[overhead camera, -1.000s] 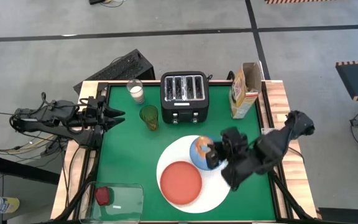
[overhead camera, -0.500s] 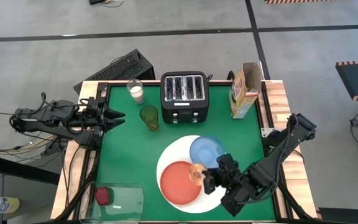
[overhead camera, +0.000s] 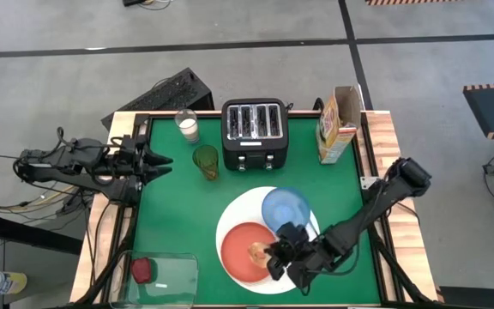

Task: Arrange a breakfast setting
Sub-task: Put the bagel from the toaster onto the orange plate

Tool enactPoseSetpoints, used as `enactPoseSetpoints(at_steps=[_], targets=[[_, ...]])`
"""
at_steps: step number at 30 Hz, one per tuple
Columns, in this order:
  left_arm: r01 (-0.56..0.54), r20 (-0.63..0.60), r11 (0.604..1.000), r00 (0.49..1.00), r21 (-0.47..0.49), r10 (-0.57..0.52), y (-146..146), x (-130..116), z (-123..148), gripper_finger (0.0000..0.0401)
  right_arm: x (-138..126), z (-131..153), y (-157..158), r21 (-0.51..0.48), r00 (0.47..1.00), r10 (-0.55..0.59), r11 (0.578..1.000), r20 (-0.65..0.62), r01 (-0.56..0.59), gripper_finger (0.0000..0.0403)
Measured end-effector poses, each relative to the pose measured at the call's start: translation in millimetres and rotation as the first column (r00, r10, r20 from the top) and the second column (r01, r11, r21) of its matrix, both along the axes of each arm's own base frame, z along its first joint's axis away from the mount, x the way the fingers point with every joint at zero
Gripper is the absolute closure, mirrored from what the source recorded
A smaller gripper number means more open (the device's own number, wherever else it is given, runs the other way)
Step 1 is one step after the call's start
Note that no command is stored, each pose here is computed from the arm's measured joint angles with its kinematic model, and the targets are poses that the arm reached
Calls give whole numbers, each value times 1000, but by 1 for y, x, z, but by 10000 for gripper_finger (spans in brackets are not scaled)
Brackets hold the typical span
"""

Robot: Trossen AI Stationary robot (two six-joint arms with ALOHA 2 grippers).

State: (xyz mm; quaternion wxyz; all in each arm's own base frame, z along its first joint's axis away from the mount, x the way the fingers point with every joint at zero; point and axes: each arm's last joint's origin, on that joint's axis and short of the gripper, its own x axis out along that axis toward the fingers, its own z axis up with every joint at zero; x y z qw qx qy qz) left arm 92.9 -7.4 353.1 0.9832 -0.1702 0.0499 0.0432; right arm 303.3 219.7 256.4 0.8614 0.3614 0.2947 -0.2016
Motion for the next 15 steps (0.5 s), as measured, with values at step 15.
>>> enactPoseSetpoints(at_steps=[15], targets=[[5,-1,1000,1000,0,-5,0,0,0,273,37,-40,6,-11,974,222,975,-36,-222,305]])
